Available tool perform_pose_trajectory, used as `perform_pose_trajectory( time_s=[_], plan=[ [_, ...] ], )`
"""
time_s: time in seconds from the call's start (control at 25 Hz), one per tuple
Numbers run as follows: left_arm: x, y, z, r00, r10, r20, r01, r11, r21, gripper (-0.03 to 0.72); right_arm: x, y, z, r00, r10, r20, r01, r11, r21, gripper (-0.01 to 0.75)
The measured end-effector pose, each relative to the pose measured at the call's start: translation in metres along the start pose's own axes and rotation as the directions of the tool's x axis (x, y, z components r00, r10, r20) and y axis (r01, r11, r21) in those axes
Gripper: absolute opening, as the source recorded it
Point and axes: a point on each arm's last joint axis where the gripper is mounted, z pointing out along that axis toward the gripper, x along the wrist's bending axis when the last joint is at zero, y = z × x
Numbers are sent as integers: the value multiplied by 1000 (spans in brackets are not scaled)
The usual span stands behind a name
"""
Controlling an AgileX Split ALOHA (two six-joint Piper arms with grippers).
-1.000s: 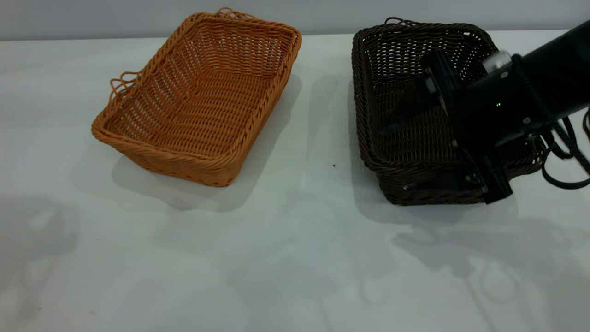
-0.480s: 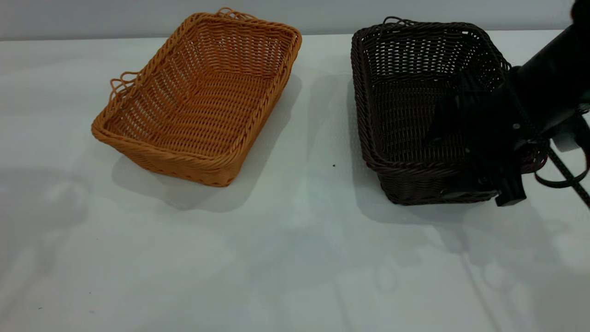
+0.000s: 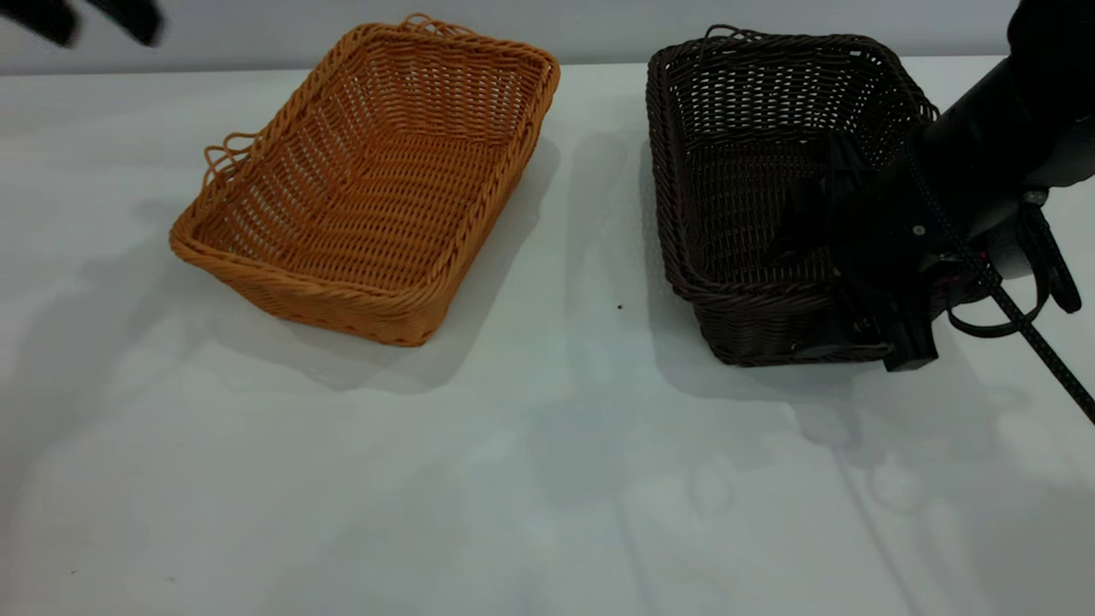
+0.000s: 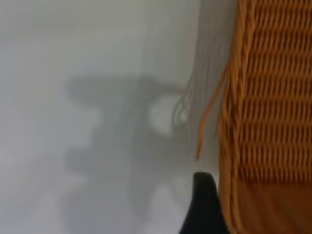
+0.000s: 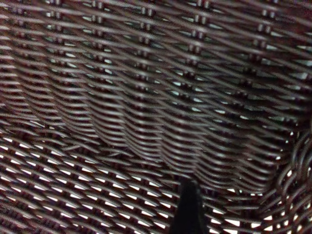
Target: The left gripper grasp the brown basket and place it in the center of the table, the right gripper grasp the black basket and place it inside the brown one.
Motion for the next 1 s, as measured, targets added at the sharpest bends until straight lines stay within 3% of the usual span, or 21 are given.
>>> perform_pose_trajectory(
  time_s=[0.24,0.64,0.76,1.0],
  plan=[
    [4,22,71,1000,3,21,-4,999,46,499,1,0,0,1000,-1,-3,1,1000,1,535],
    [-16,7,144,997,42,64,-51,987,151,475,1,1,0,1000,-27,-3,27,1000,-7,526],
    [-18,6,147,997,54,62,-63,986,152,384,1,1,0,999,-32,-2,32,999,-10,459],
    [-17,7,147,996,65,54,-72,987,146,115,0,1,2,1000,-30,5,30,999,-12,178]
  ],
)
